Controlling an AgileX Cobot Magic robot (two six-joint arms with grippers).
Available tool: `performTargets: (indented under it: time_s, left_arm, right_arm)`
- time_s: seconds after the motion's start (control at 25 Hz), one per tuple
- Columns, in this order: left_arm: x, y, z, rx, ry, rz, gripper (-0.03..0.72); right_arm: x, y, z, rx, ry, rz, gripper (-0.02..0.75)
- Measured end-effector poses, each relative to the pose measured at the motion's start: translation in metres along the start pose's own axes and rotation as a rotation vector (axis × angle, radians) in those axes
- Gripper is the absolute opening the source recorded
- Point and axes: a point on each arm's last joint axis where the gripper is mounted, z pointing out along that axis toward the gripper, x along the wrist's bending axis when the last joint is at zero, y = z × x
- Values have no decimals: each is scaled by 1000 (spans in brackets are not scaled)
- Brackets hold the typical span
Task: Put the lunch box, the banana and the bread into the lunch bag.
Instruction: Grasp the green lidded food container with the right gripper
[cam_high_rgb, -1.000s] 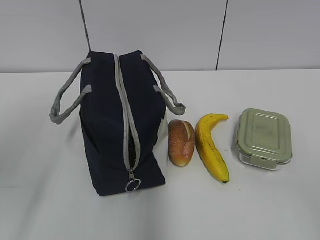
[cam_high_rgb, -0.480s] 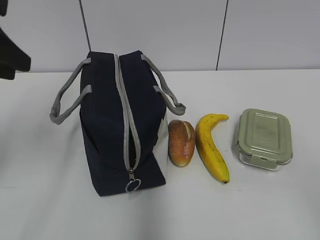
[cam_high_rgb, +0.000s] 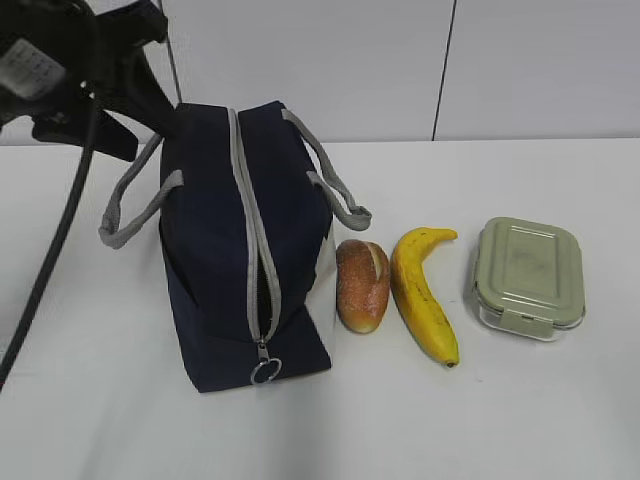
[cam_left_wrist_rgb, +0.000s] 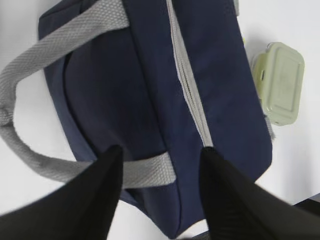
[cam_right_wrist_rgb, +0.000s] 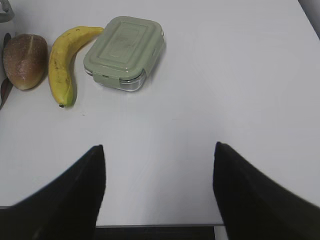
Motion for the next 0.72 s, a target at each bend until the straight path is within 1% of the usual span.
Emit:
performTargets:
  time_s: [0.16,0.32,0.64,0.72]
  left_arm:
    - [1,12,16,18,22,-24,389]
    - [2,22,27,26,37,-30,393]
    - [11,24,54,107,66,-52,393]
    - [12,24,56,110,68,-55,372]
  right_arm:
    - [0,0,0,0,0,0,516]
    - [0,0,0,0,0,0,516]
    - [0,0,0,0,0,0,515]
    - [0,0,0,0,0,0,516]
